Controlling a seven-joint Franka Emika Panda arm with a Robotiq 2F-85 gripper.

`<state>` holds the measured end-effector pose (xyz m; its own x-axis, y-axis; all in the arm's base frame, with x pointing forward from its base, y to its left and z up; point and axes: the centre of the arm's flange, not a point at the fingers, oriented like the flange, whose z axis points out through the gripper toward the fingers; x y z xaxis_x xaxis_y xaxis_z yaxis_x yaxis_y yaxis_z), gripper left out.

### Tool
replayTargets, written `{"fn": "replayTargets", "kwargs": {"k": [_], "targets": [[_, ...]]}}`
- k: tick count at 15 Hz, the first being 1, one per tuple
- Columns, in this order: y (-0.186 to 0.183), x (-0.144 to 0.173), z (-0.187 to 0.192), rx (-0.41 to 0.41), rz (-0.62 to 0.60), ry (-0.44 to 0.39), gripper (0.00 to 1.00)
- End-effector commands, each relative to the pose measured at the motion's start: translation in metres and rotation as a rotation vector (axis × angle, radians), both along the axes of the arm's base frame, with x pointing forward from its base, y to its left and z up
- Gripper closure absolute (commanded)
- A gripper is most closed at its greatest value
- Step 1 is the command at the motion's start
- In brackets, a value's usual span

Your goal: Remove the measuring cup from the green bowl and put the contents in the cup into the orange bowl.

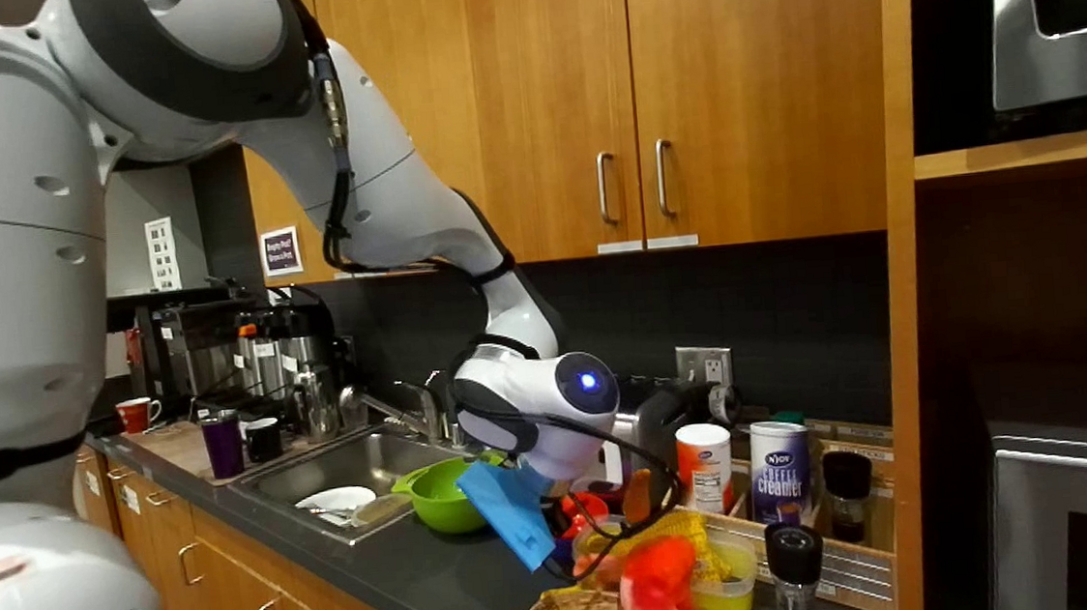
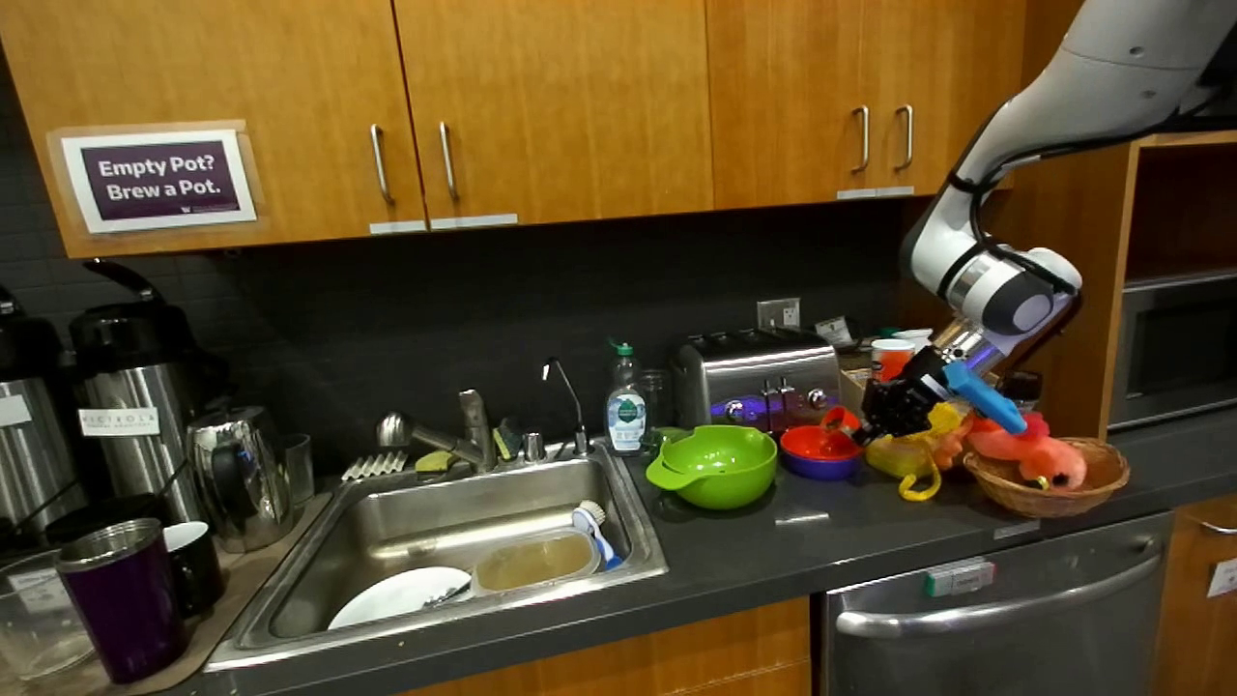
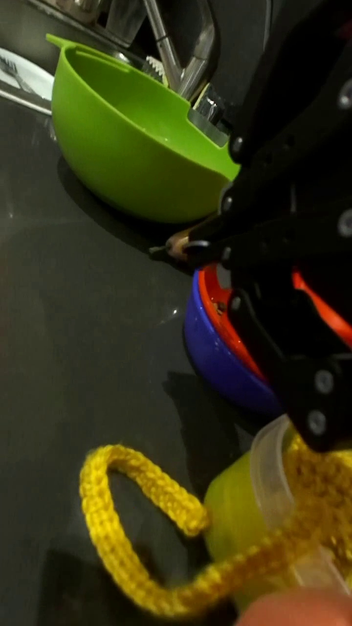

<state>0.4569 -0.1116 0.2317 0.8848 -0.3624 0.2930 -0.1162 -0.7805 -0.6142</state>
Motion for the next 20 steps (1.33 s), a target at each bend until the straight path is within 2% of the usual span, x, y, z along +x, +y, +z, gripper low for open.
{"fn": "replayTargets", "kwargs": {"k": [1,11,20], "targets": [[0.028,0.008,0.009,-0.108,0.012,0.043,0.99],[0.061,0.020,0.034,-0.359,0.030,0.118,0.99],[0.070,0.020,0.041,-0.528,0.024,0.169,0.99]]}}
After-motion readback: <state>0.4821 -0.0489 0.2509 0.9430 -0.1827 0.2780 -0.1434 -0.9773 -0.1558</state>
